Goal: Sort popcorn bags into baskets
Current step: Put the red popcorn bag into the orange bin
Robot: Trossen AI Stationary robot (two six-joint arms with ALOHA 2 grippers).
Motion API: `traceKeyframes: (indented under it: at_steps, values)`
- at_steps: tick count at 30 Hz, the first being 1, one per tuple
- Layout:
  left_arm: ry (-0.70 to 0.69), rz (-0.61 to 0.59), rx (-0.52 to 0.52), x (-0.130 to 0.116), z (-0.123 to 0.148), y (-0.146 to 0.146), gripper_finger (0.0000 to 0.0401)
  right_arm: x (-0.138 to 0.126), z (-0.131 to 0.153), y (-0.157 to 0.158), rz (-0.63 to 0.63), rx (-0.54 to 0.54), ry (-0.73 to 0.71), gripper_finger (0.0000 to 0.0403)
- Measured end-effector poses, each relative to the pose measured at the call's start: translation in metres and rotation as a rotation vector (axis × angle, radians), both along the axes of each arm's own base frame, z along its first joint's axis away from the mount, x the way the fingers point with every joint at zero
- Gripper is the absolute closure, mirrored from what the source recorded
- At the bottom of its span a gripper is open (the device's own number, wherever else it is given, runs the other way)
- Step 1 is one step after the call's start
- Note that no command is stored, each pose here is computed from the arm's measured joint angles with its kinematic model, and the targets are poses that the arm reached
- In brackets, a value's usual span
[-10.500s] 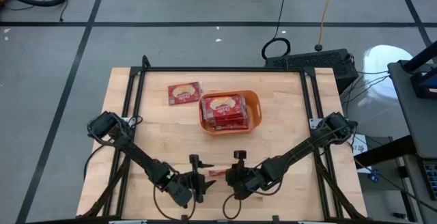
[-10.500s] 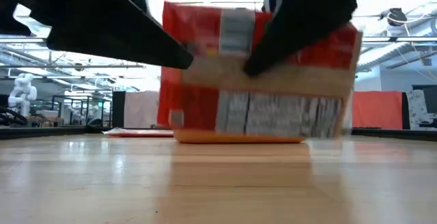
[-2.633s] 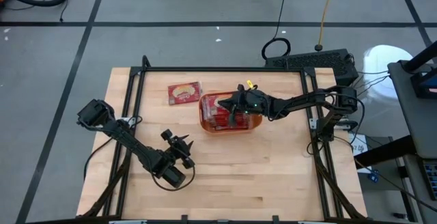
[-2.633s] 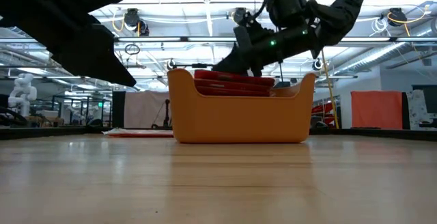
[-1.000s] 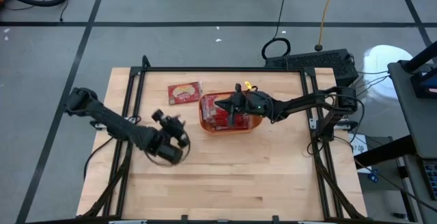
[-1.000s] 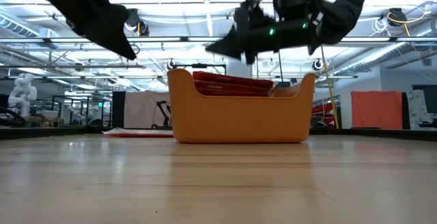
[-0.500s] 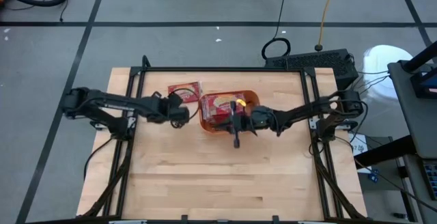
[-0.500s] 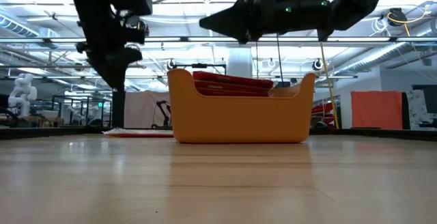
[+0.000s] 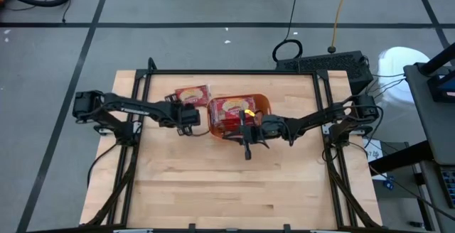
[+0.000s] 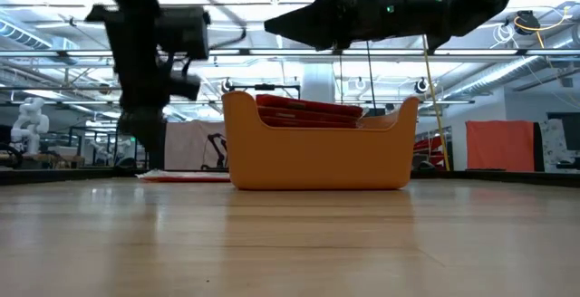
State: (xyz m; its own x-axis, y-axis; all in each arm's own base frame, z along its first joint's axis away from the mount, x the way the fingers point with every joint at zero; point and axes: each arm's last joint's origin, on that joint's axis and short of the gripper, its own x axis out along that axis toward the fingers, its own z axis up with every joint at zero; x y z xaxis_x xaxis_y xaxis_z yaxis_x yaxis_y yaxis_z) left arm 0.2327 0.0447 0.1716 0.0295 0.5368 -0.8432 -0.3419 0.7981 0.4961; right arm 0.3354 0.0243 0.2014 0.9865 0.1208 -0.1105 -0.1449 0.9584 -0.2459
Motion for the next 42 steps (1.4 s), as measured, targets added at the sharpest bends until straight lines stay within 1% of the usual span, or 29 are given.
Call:
traceKeyframes:
  at_steps: [3,7,9,12,15,21,29,35,38,42]
  values:
    - [0.039,-0.043,0.046,-0.011,-0.02,0.0,0.014,0.0,-0.002,0.0,-0.001,0.003,0.02,0.0403]
    - [0.051,-0.043,0.102,-0.023,-0.039,-0.001,0.0147,0.0,-0.004,0.0,-0.001,-0.003,0.043,0.0403]
    - [0.038,-0.036,0.125,-0.025,-0.043,-0.001,0.0153,0.0,-0.004,0.0,0.001,-0.012,0.041,0.0403]
    - [0.063,-0.077,0.134,-0.031,-0.051,-0.001,0.0163,0.0,-0.004,0.0,0.002,-0.024,0.041,0.0403]
    - [0.041,-0.115,0.153,-0.031,-0.057,0.001,0.017,-0.001,-0.004,0.0,0.002,-0.024,0.042,0.0403]
    - [0.01,-0.136,0.197,-0.032,-0.062,0.01,0.0178,-0.001,-0.006,0.0,0.002,-0.026,0.06,0.0403]
    - [-0.009,-0.14,0.15,-0.032,-0.061,0.032,0.0191,-0.001,-0.009,0.0,0.003,-0.026,0.09,0.0403]
    - [-0.031,-0.14,0.057,-0.037,-0.062,0.049,0.0204,-0.001,-0.008,0.002,0.01,-0.026,0.086,0.0403]
    - [-0.029,-0.143,0.046,-0.039,-0.062,0.054,0.0226,-0.002,-0.008,0.004,0.015,-0.027,0.085,0.0403]
    - [-0.029,-0.17,0.051,-0.038,-0.062,0.056,0.0281,-0.002,-0.008,0.004,0.016,-0.029,0.085,0.0403]
